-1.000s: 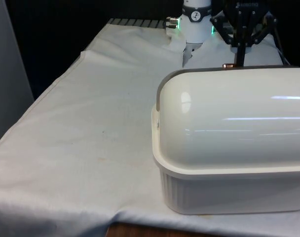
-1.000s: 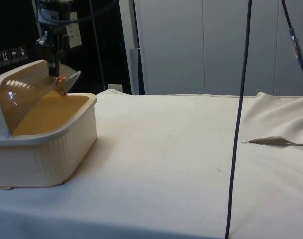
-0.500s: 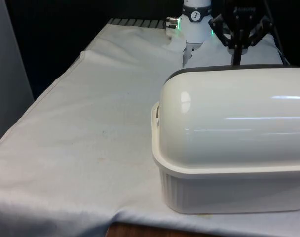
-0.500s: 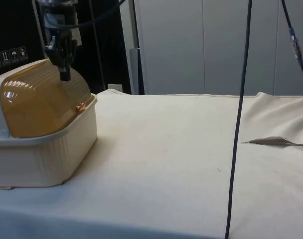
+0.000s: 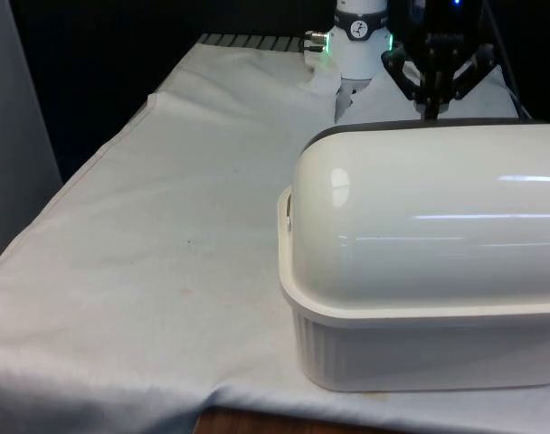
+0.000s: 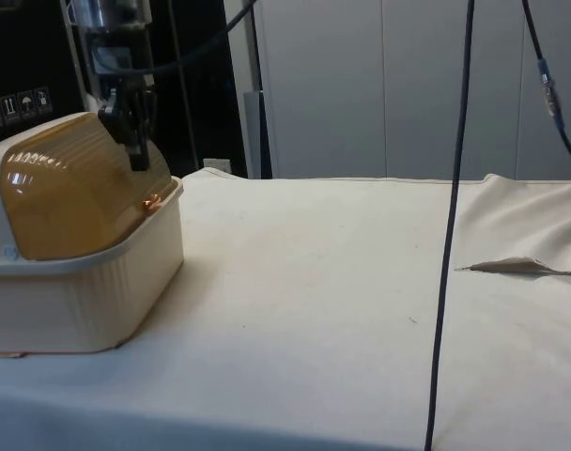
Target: Open the lid, then close it.
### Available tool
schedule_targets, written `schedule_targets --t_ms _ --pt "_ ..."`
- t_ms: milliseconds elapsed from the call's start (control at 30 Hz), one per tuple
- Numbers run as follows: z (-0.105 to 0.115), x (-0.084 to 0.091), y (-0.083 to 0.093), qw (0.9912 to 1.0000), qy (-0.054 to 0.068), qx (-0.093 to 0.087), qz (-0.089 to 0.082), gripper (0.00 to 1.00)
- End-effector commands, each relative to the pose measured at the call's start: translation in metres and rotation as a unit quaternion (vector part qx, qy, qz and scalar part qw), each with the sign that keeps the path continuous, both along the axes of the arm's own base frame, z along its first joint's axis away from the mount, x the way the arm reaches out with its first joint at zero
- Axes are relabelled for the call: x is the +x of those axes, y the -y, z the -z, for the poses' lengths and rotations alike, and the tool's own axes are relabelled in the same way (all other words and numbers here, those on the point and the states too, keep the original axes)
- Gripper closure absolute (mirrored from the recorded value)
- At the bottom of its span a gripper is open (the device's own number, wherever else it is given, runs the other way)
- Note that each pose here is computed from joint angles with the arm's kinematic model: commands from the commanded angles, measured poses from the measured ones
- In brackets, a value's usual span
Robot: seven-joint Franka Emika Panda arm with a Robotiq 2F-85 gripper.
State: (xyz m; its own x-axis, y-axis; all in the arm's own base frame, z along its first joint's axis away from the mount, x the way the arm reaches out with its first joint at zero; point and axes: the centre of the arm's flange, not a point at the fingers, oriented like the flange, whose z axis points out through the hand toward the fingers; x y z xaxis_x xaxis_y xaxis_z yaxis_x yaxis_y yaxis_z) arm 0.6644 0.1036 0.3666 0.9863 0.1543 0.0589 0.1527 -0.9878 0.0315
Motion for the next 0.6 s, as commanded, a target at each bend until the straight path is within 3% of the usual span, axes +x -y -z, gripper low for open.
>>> schedule_targets --t_ms 0,133,167,267,467,500,567 --pt "0.007 0.000 -0.001 0.99996 -0.008 0.002 0.000 1.00" --pt "0.022 -0.001 -0.001 0.99982 -0.019 -0.001 0.000 1.00" --pt "0.018 0.000 -0.001 0.99989 -0.015 -0.003 0.000 1.00" --pt "0.029 -0.002 -0.001 0.99970 -0.024 -0.002 0.000 1.00" --pt "0.028 -0.014 -0.002 0.99974 -0.023 -0.004 -0.001 1.00" --pt "0.031 -0.009 -0.001 0.99957 -0.029 -0.005 -0.001 1.00" --pt "0.028 -0.018 -0.001 0.99976 -0.021 -0.004 -0.001 1.00"
